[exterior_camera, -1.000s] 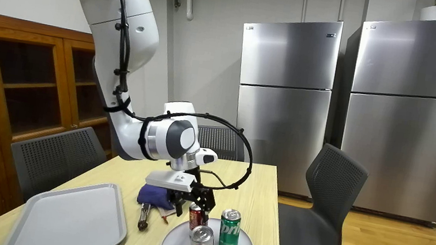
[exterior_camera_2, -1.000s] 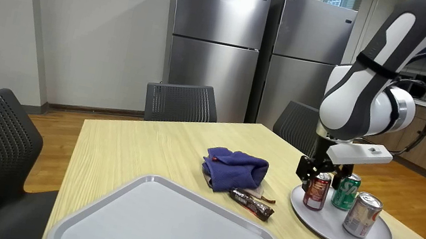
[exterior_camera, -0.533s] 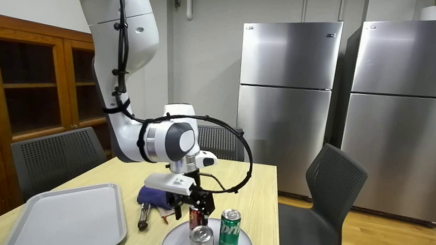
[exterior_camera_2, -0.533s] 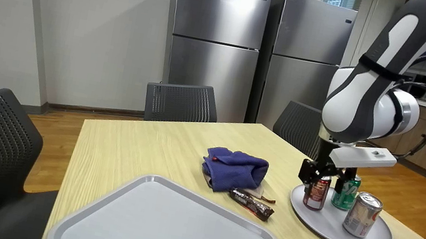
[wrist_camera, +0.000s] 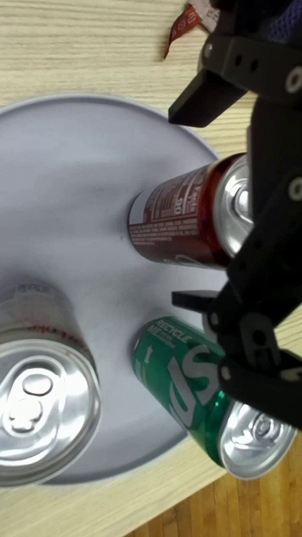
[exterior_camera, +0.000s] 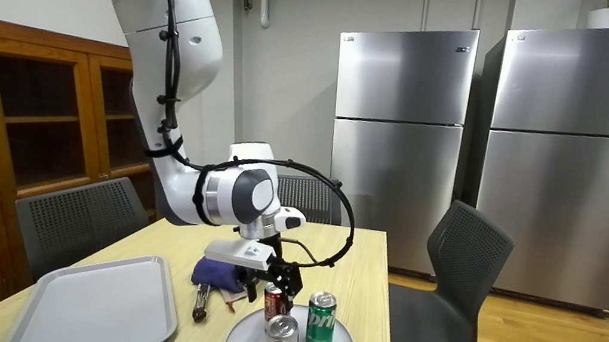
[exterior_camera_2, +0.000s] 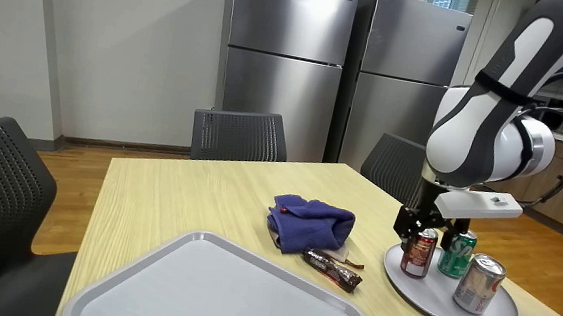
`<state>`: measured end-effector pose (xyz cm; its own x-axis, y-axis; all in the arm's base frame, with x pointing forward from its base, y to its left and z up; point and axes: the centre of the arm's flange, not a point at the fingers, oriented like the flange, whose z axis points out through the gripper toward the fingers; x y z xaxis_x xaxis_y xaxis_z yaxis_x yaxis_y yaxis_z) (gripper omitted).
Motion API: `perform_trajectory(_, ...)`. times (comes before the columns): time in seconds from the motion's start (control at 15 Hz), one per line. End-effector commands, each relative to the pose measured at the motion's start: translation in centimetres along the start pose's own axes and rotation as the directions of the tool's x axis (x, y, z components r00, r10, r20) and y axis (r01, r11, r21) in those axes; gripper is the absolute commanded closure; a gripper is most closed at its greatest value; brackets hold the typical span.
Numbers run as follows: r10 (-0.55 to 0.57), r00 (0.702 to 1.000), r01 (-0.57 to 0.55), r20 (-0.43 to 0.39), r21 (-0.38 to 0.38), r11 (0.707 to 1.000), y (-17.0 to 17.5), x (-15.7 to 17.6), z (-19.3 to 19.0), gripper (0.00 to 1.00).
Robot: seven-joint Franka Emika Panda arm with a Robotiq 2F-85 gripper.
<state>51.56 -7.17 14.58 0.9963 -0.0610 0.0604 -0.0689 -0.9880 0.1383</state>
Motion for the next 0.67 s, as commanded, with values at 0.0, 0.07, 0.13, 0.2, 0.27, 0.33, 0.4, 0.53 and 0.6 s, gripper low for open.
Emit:
perform_trajectory(0.0,0.011,1.0,-0.01,-0.028,0.003,1.0,0.4,0.5,-1.2,0.0)
perform_trajectory(0.07,0.01,0.999,-0.01,-0.032,0.003,1.0,0.4,0.7,-1.3,0.0)
perform_trajectory(0.13,0.01,0.999,-0.01,-0.035,0.003,1.0,0.4,0.9,-1.3,0.0)
perform_trajectory(0.2,0.009,0.999,-0.009,-0.037,0.003,1.0,0.4,1.1,-1.4,0.0)
perform_trajectory(0.27,0.008,0.999,-0.008,-0.038,0.003,1.0,0.4,1.4,-1.4,0.0)
perform_trajectory(0.33,0.006,0.999,-0.006,-0.041,0.003,1.0,0.4,1.6,-1.5,0.0)
perform_trajectory(0.4,0.006,0.999,-0.006,-0.044,0.005,1.0,0.3,1.8,-1.5,0.0)
perform_trajectory(0.53,0.004,0.999,-0.003,-0.049,0.005,1.0,0.3,2.1,-1.7,0.0)
perform_trajectory(0.6,-0.001,0.999,0.001,-0.048,0.008,1.0,0.3,2.2,-1.7,0.25)
